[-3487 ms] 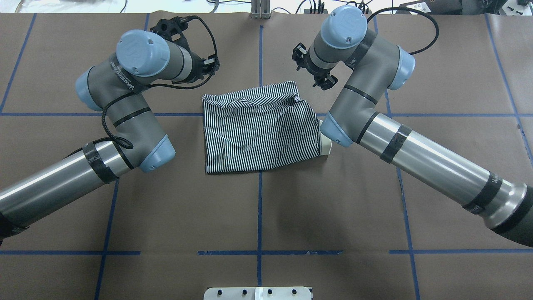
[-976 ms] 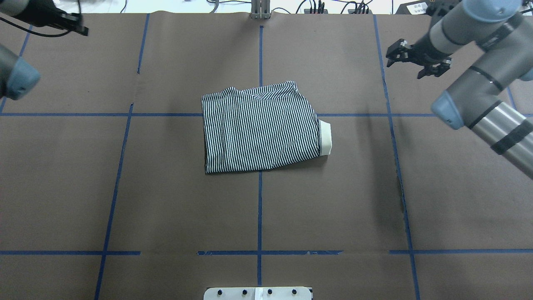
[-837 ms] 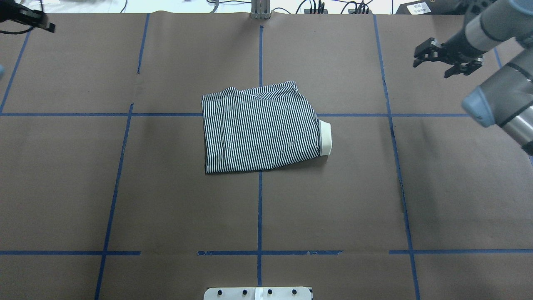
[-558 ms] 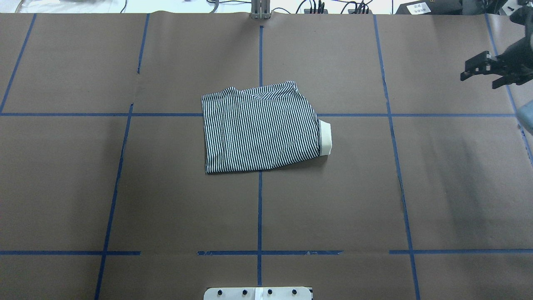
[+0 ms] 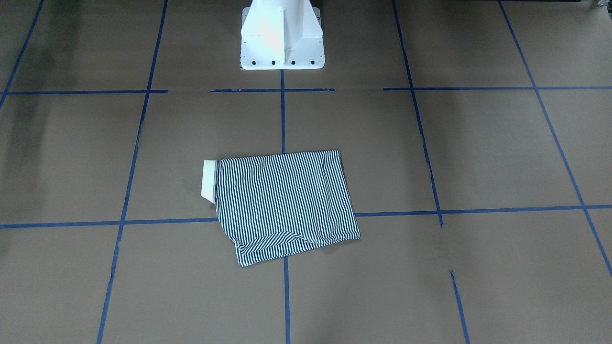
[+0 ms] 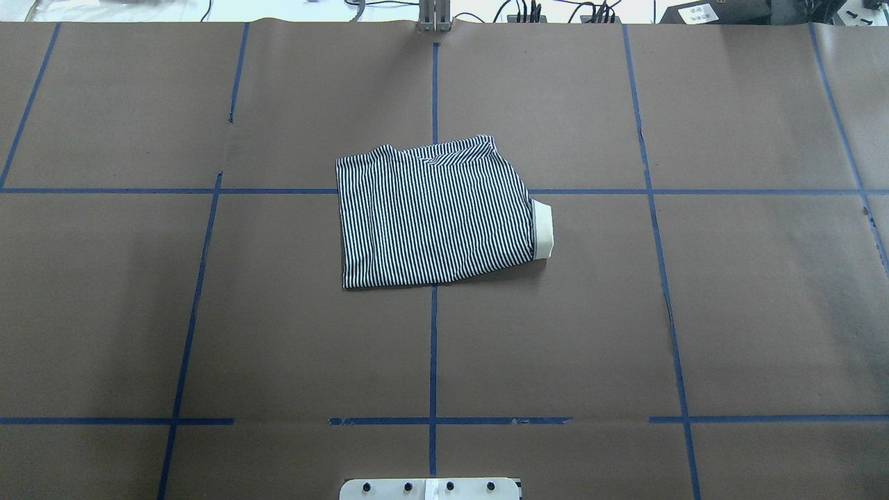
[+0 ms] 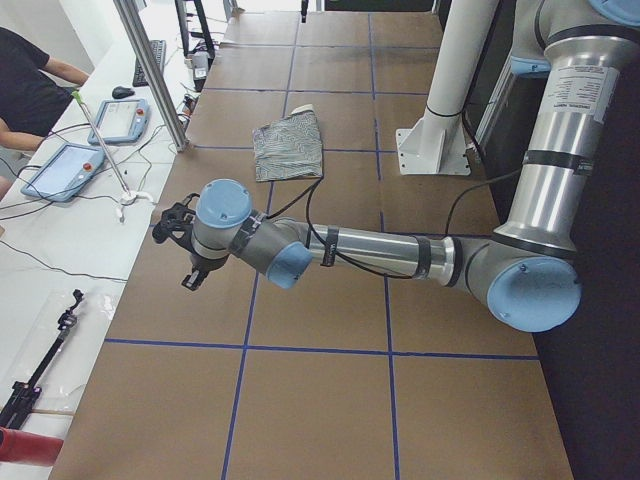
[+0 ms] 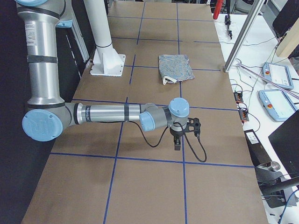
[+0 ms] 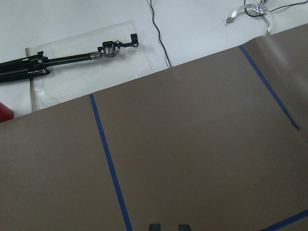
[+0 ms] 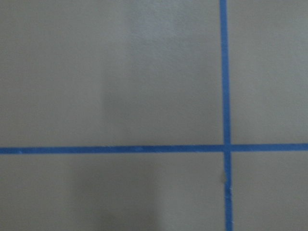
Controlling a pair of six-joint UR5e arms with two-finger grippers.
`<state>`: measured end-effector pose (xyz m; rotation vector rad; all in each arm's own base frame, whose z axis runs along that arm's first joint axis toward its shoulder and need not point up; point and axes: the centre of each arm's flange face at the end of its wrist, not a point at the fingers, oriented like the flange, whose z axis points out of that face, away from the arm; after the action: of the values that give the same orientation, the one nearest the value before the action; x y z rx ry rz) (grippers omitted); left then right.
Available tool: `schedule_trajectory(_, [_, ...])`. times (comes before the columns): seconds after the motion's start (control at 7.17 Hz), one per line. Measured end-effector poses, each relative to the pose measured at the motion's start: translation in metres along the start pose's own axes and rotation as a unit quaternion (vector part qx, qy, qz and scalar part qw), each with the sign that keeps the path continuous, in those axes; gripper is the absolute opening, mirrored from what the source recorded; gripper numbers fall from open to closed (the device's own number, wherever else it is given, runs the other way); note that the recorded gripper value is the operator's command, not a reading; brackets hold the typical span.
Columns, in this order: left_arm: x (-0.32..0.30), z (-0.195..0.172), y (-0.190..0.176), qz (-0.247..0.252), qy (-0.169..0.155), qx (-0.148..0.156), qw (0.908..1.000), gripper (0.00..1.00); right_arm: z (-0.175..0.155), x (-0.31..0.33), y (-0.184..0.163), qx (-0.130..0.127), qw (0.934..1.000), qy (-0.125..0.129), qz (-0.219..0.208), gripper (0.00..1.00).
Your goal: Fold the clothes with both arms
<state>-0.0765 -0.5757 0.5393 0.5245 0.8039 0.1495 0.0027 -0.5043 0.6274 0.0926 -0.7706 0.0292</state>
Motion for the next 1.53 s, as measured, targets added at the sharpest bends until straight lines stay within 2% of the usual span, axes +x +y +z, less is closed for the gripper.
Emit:
schedule_trajectory(0.28, [-0.009,-0.005,0.038,-0.013,-0.005,-0.046,0.9988,1.0,-0.013,0.014,0.03,-0.026,0.9996,0.009,0.003,1.0])
schedule_trajectory(0.56, [-0.018,-0.002,0.075,-0.06,-0.02,-0.116,0.9913,1.0,-0.029,-0.001,0.047,-0.049,0.9986,0.017,0.014,1.0])
schedule_trajectory(0.7, [-0.021,0.0,0.098,-0.074,-0.027,-0.135,0.9876,1.0,-0.032,-0.005,0.053,-0.054,0.9983,0.019,0.015,1.0])
schedule_trajectory(0.98, [-0.019,-0.002,0.119,-0.075,-0.034,-0.139,0.9869,1.0,-0.029,-0.01,0.053,-0.06,0.998,0.018,0.012,1.0])
schedule_trajectory(1.53, [-0.018,-0.002,0.123,-0.071,-0.034,-0.139,0.9871,1.0,-0.022,-0.018,0.052,-0.065,0.9977,0.017,0.001,1.0])
